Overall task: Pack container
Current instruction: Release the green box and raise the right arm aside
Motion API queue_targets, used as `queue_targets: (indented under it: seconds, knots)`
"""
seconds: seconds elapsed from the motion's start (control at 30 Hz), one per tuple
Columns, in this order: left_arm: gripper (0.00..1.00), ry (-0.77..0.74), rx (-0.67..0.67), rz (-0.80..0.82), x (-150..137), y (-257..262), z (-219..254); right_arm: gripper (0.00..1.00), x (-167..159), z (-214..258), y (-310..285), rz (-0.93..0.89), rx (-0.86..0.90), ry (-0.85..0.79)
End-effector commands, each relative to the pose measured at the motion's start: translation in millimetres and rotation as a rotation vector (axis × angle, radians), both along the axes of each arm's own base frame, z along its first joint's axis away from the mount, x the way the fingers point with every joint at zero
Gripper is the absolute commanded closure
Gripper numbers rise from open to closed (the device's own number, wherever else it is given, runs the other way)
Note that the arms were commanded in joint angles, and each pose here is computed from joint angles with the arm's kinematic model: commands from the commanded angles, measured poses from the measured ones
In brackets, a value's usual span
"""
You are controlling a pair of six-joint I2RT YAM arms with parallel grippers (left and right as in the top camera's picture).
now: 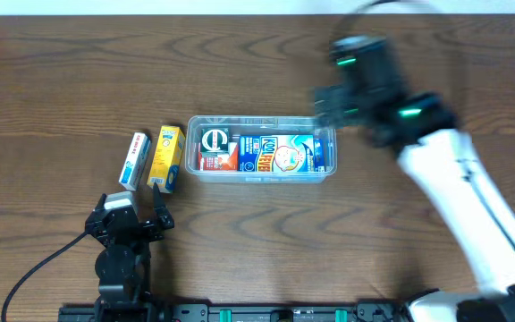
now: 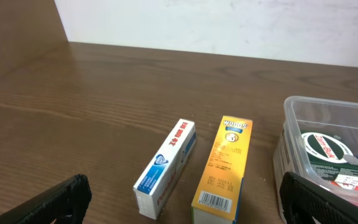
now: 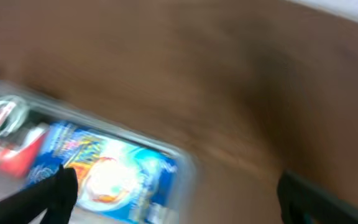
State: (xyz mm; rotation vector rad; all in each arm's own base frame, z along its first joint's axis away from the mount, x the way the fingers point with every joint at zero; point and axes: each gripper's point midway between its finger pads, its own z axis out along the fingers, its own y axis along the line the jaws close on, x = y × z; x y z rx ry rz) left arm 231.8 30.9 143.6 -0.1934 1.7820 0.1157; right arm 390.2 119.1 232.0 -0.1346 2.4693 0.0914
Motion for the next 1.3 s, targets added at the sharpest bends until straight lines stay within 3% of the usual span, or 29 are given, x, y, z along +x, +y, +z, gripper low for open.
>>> queue_targets:
  seconds: [0.0, 0.3, 1.0, 1.27]
  knots:
    - [0.02, 0.031, -0.008, 0.008, 0.0, 1.3, -13.8, 0.01, -4.8, 3.2, -54.6, -0.315, 0.202, 0.075]
    - [0.02, 0.031, -0.008, 0.008, 0.0, 1.3, -13.8, 0.01, -33.7, -20.0, -135.3, -0.583, 0.298, 0.246]
    - [0.02, -0.003, -0.014, 0.005, 2.0, 0.6, -6.1, 0.01, -33.8, -20.2, -137.6, -0.59, 0.299, 0.245]
    - [0.02, -0.037, -0.078, -0.154, 3.7, -28.1, 10.3, 0.01, -33.8, -19.9, -137.6, -0.59, 0.299, 0.245]
